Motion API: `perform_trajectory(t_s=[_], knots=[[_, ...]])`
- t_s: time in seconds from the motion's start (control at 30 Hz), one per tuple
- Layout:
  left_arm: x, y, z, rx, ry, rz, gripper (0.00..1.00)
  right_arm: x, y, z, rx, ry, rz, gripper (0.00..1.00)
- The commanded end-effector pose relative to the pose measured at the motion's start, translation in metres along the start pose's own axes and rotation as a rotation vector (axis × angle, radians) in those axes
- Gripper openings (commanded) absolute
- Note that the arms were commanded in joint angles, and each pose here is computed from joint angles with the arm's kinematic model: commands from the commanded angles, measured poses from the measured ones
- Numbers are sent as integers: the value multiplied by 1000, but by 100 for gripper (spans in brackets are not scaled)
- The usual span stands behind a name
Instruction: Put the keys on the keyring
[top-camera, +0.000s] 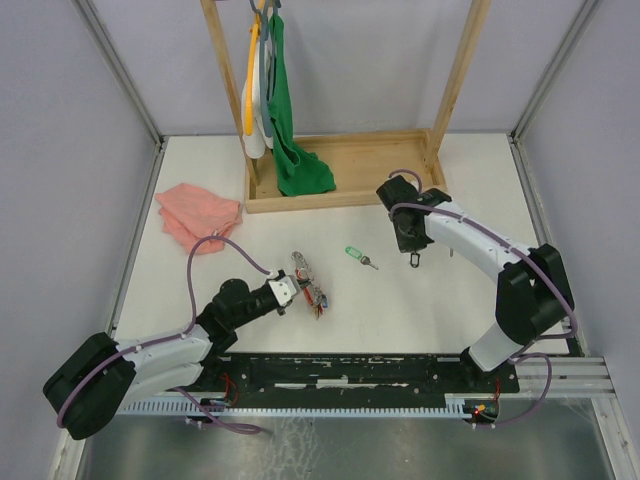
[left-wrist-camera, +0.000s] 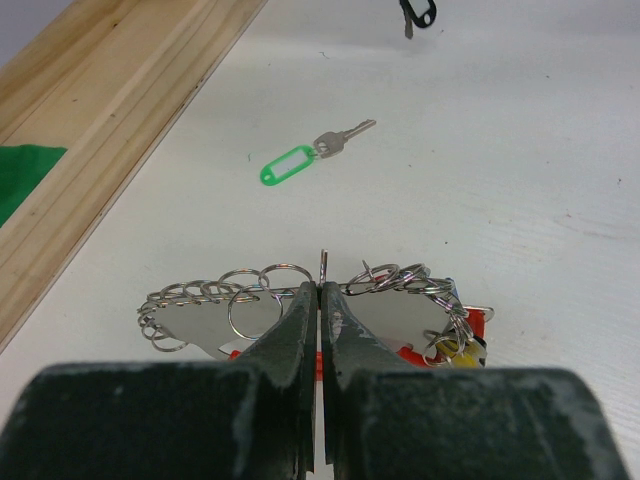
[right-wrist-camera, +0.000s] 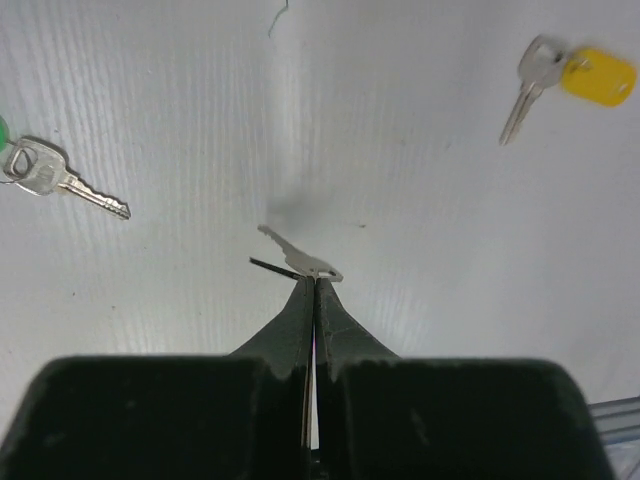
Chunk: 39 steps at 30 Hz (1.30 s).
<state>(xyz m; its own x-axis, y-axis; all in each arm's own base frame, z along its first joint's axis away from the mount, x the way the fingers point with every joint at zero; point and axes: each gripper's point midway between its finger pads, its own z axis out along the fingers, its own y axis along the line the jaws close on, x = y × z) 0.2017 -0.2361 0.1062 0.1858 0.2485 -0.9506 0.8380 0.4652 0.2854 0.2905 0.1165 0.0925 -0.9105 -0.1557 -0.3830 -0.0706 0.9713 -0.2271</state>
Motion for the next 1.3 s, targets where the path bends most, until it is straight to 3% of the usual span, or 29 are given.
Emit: perform_trajectory(t_s=[0.0,0.2,0.53,0.93,1.1,1.2,1.27], knots=[[-39,9,8,-13,-128,4,3,27,16,13,-44,52,186,1],[-40,8,8,-8,-130,4,3,49,55,18,-214,79,367,1],[-43,8,7,-6,-139,0,3,69,106,15,-304,107,458,1],[-45,9,5,-15,-147,-2,3,53,141,21,-392,76,645,8],[-46,10,4,-18,-151,-1,3,38,134,4,-407,6,519,25],[-46,10,5,-16,-149,-1,3,33,128,-10,-418,-19,395,45],[-47,9,5,-15,-152,0,3,29,124,-19,-426,-38,302,53]])
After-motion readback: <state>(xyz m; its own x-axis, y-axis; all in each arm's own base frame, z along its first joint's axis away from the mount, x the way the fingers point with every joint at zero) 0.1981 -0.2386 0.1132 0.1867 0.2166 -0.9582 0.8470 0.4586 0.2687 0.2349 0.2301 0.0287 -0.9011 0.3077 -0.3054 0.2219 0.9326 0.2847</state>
